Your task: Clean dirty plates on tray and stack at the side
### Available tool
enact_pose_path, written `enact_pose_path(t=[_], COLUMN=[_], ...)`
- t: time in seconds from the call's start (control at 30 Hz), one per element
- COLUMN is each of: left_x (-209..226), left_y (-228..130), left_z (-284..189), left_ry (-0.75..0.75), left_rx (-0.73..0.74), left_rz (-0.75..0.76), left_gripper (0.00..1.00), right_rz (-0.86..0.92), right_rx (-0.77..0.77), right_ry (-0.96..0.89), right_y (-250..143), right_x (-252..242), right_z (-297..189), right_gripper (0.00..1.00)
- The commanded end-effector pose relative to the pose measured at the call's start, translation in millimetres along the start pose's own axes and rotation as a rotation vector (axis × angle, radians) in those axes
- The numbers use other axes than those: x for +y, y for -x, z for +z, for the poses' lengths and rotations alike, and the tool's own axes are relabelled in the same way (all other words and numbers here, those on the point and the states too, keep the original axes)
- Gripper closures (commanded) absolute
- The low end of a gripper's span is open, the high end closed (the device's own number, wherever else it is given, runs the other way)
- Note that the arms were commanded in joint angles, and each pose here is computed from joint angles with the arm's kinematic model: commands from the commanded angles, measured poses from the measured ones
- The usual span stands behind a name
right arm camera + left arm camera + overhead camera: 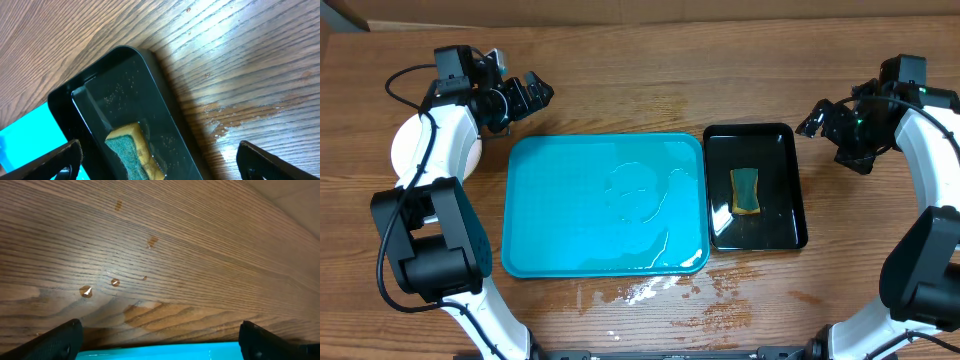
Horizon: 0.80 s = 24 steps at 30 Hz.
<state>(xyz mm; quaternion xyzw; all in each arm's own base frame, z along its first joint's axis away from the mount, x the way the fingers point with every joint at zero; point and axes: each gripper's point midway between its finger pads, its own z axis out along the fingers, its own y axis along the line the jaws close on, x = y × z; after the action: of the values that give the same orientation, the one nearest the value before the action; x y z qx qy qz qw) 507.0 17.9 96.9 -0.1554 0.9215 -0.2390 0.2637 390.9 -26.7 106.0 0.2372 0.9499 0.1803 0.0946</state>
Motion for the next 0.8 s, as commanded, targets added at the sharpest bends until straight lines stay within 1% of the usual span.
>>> enact_pose_path(t=[0.0,0.6,0.77], left_x=[-1,-1,-1], left_y=[9,9,9], left_z=[0,0,0], left_ry=[0.016,0.016,0.016], left_rx=[-0.022,-0.023,-0.023], left_rz=[-0.006,-0.005,-0.005], left_gripper=[0.0,0.0,0.0], right_rz=[-0.005,-0.005,-0.054], right_rx=[-0.033,-0.034,-0.098], right_ry=[0.016,0.015,0.042], right_y=[8,8,6], right_x=[6,5,24], right_z=[-10,-10,-36], right_gripper=[0.0,0.0,0.0])
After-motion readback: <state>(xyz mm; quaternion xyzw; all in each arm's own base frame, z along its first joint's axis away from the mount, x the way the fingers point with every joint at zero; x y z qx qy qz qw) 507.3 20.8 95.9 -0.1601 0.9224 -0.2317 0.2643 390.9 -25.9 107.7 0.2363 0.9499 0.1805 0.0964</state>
